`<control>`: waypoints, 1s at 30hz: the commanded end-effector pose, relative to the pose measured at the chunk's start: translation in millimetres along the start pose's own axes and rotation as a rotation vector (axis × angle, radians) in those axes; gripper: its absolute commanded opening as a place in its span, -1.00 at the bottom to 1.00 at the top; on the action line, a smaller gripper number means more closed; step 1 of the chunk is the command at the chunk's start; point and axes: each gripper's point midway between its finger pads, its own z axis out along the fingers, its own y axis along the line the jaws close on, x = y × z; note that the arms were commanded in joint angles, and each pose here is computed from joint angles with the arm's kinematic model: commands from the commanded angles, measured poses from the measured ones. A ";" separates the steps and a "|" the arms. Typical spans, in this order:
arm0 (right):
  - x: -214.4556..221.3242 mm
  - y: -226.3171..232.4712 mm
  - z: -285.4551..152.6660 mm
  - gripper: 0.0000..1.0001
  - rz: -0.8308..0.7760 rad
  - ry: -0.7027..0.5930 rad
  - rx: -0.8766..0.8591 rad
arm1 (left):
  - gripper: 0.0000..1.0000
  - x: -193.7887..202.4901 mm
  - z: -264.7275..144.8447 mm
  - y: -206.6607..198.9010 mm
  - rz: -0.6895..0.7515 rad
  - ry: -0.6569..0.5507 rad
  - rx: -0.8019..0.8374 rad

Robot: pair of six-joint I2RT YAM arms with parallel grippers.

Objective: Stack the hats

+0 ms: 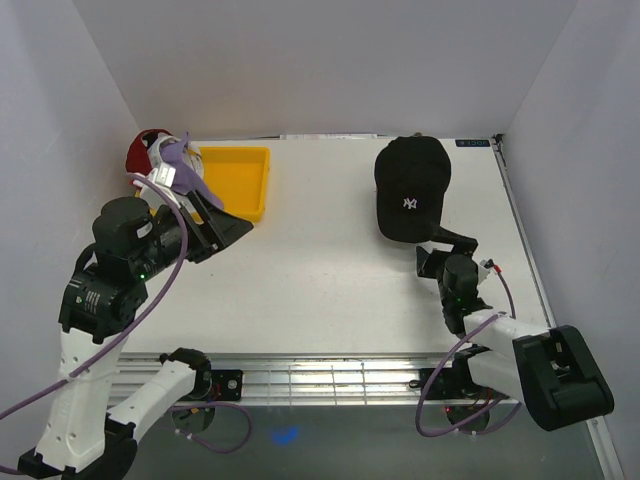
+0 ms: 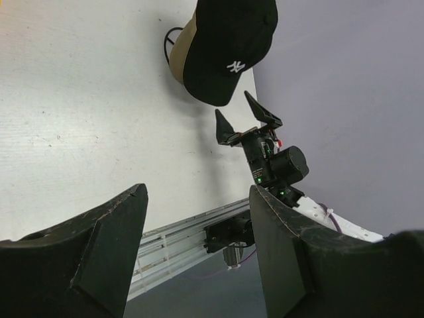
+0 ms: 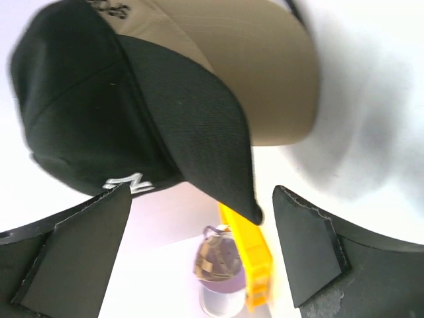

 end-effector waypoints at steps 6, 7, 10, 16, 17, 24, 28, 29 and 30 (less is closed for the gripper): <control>-9.6 -50.8 -14.9 0.84 -0.176 0.032 0.265 | 0.46 1.5 4.4 3.2 -0.007 -0.020 0.015; -13.5 -50.6 -15.5 0.86 -0.204 0.022 0.282 | 0.46 1.6 5.1 4.0 -0.006 -0.020 0.013; -21.9 -30.9 -17.1 0.86 -0.346 0.009 0.291 | 0.46 3.0 7.5 5.6 -0.007 -0.017 0.014; -25.7 65.5 -14.1 0.80 -0.724 0.026 0.172 | 0.46 4.5 11.0 4.3 -0.013 -0.008 0.029; -24.2 74.5 -14.5 0.79 -0.771 0.040 0.165 | 0.46 3.6 11.2 3.1 -0.011 -0.010 0.033; 19.8 165.1 12.6 0.66 -1.105 0.230 -0.001 | 0.46 5.8 22.2 9.4 -0.002 0.004 0.023; 34.7 196.3 34.8 0.63 -1.224 0.272 -0.009 | 0.46 6.8 28.4 11.5 -0.008 0.010 0.026; 37.5 201.3 38.4 0.61 -1.242 0.277 -0.012 | 0.46 7.0 29.5 12.1 -0.008 0.011 0.025; 42.2 210.3 46.7 0.61 -1.273 0.280 -0.025 | 0.46 7.5 31.1 13.2 -0.010 0.014 0.022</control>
